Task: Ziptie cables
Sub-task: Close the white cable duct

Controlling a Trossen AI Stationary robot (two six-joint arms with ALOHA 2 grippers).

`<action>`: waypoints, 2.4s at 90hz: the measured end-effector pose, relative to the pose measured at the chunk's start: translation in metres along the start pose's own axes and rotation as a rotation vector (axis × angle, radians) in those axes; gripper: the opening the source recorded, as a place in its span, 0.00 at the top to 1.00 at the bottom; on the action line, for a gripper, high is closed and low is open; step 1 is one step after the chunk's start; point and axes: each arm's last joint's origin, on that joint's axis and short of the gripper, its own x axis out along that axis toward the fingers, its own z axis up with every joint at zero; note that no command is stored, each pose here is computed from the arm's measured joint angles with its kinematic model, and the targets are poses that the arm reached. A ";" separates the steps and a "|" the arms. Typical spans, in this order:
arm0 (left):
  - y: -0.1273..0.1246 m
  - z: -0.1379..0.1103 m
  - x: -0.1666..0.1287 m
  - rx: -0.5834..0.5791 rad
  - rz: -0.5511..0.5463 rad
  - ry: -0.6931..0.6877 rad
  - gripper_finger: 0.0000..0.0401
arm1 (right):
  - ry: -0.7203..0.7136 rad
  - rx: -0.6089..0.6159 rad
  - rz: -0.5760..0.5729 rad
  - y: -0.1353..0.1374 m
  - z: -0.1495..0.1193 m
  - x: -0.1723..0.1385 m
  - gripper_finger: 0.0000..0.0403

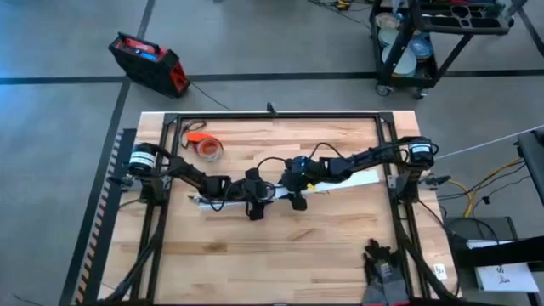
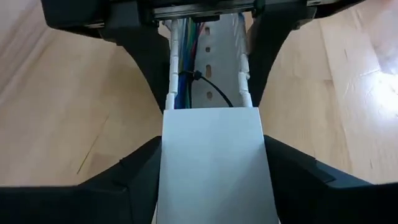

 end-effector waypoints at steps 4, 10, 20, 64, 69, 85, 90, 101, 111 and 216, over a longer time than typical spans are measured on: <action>0.000 0.001 -0.001 -0.001 0.000 -0.005 0.40 | -0.001 -0.001 0.000 0.000 0.000 0.000 0.43; 0.001 0.003 -0.003 0.004 -0.002 -0.013 0.39 | -0.005 -0.024 0.011 0.000 0.000 0.000 0.44; 0.002 0.003 -0.008 0.020 -0.006 -0.013 0.38 | -0.018 -0.058 0.039 0.001 0.000 0.000 0.46; 0.002 0.003 -0.005 -0.014 -0.014 -0.027 0.41 | -0.001 -0.030 0.063 0.001 -0.004 0.007 0.45; 0.003 0.003 -0.005 -0.015 -0.013 -0.026 0.41 | 0.012 -0.033 0.071 0.001 -0.005 0.009 0.44; 0.004 0.002 -0.007 -0.013 -0.013 -0.021 0.42 | 0.034 -0.057 0.074 0.000 -0.005 0.009 0.42; 0.004 0.001 -0.007 -0.014 -0.013 -0.022 0.42 | 0.036 -0.066 0.071 0.000 -0.005 0.008 0.43; 0.004 0.001 -0.008 -0.013 -0.013 -0.022 0.41 | 0.043 -0.079 0.072 0.001 -0.005 0.008 0.45; 0.004 0.001 -0.008 -0.013 -0.023 -0.027 0.41 | 0.045 -0.038 0.048 0.000 -0.005 0.008 0.44; 0.003 0.011 0.004 -0.008 -0.023 -0.039 0.43 | 0.016 0.014 0.070 -0.004 0.006 0.012 0.45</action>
